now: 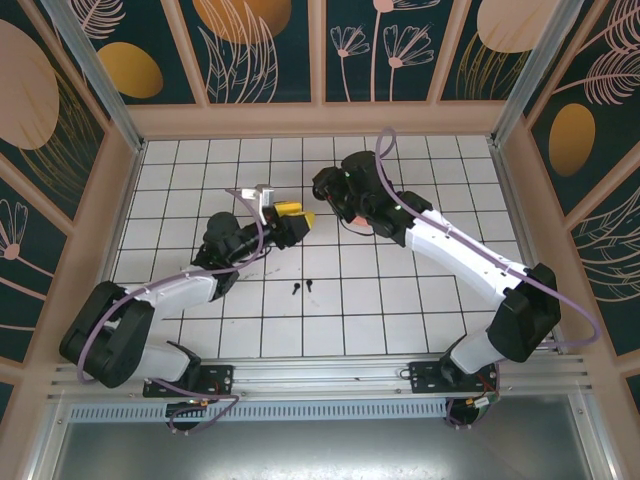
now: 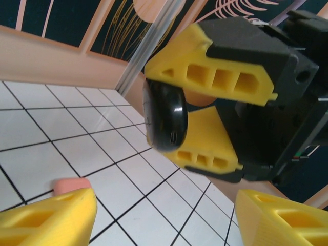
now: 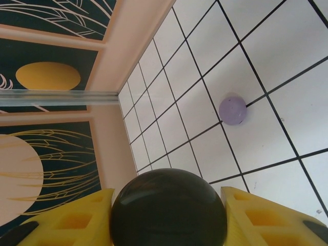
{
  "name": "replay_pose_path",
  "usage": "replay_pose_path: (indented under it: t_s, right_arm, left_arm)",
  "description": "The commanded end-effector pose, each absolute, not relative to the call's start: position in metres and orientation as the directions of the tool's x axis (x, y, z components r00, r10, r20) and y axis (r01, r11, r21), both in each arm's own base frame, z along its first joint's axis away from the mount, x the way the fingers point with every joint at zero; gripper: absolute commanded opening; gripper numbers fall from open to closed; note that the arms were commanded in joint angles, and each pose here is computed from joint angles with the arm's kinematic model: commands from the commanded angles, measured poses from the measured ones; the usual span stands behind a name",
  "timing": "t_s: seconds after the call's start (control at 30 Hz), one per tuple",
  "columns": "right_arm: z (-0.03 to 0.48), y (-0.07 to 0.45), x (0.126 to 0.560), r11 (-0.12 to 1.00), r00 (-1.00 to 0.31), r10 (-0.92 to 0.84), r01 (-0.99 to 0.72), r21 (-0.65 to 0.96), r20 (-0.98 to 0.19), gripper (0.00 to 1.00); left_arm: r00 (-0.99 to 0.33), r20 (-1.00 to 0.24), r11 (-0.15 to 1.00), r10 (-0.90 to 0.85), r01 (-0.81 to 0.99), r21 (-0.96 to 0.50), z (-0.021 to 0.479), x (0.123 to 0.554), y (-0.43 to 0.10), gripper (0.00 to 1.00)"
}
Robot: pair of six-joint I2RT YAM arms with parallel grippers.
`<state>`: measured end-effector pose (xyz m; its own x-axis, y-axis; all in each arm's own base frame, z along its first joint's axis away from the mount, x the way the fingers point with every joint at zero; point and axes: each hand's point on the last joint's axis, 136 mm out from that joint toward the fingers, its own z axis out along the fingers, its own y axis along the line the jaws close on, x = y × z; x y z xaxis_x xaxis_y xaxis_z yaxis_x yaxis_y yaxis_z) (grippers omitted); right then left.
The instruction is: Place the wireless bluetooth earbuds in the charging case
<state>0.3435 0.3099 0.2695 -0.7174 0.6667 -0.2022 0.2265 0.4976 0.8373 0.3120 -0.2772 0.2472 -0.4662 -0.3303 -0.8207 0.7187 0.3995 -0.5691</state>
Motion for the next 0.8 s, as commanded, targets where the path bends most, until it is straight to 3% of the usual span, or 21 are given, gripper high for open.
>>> replay_pose_path:
  t_s: [0.0,0.77]
  right_arm:
    - [0.286,0.312,0.341,0.46,-0.696,0.689,0.204,0.864,-0.202,0.37]
    - [0.295,0.333,0.331,0.452,-0.727,0.658,0.174,0.875,-0.196,0.37]
  left_arm:
    - [-0.396,-0.835,0.364,-0.381,0.766,-0.53,0.276,0.317,-0.283,0.68]
    - [-0.372,-0.825,0.338,-0.425,0.78,-0.526,0.289,0.33,-0.294,0.38]
